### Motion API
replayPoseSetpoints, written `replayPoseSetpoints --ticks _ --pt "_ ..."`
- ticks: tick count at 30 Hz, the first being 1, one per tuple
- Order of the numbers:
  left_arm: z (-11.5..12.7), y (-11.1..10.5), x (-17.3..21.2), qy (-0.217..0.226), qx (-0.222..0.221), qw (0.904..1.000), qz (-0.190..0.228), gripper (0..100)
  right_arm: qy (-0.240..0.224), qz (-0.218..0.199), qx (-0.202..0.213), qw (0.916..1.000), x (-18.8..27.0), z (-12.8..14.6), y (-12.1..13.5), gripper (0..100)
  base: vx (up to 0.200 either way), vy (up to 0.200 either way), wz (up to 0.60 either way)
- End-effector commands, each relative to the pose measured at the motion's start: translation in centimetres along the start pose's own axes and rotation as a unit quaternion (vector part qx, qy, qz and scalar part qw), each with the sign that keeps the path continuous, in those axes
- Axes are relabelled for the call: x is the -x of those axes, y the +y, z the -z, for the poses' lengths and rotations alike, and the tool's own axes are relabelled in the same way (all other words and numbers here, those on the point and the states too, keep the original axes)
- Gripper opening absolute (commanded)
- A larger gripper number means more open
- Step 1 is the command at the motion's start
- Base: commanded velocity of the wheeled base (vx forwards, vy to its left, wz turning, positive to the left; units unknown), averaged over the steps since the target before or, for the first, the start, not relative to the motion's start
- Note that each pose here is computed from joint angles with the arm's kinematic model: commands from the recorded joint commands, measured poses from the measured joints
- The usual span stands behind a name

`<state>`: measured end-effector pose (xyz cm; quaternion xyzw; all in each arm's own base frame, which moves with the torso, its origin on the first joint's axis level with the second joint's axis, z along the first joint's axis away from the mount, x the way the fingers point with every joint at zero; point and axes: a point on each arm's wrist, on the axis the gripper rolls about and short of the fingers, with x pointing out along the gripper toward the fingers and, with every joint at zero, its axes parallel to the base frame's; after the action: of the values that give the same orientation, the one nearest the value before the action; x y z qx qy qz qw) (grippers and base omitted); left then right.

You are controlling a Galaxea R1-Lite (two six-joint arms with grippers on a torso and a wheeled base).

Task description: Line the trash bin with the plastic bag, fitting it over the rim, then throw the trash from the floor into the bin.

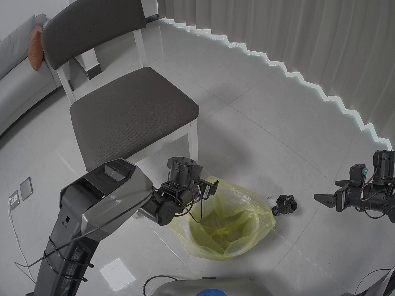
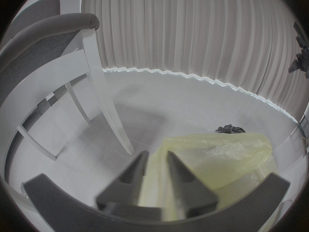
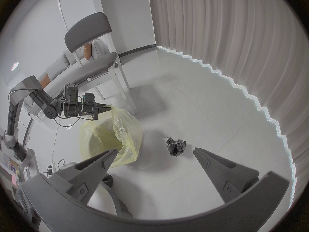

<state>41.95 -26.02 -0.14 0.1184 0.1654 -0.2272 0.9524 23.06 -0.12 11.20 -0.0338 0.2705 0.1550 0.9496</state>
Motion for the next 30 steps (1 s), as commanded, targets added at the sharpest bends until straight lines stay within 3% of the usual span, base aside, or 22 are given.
replayPoseSetpoints --ticks 1,6,12,19,30 --pt "0.4 0.5 2.4 0.009 0.000 1.0000 -0.002 100 0.001 0.000 0.005 1.0000 0.0 0.1 0.1 100 0.000 0.000 0.00" --pt "2.5 1.6 4.3 0.005 0.006 0.9999 -0.013 100 0.003 -0.001 0.006 1.0000 -0.1 0.1 0.0 100 0.000 0.000 0.00" --pt "5.9 2.0 6.1 0.042 0.008 0.9989 -0.018 100 0.009 -0.004 0.007 0.9999 -0.2 0.4 0.1 100 0.000 0.000 0.00" --pt "5.6 3.7 6.9 0.002 0.042 0.9983 -0.041 100 0.015 -0.007 0.009 0.9998 -0.3 0.6 0.3 100 0.000 0.000 0.00" --pt "7.6 4.3 6.5 0.026 0.044 0.9976 -0.045 100 0.017 -0.008 0.012 0.9997 -0.4 0.7 0.3 100 0.000 0.000 0.00"
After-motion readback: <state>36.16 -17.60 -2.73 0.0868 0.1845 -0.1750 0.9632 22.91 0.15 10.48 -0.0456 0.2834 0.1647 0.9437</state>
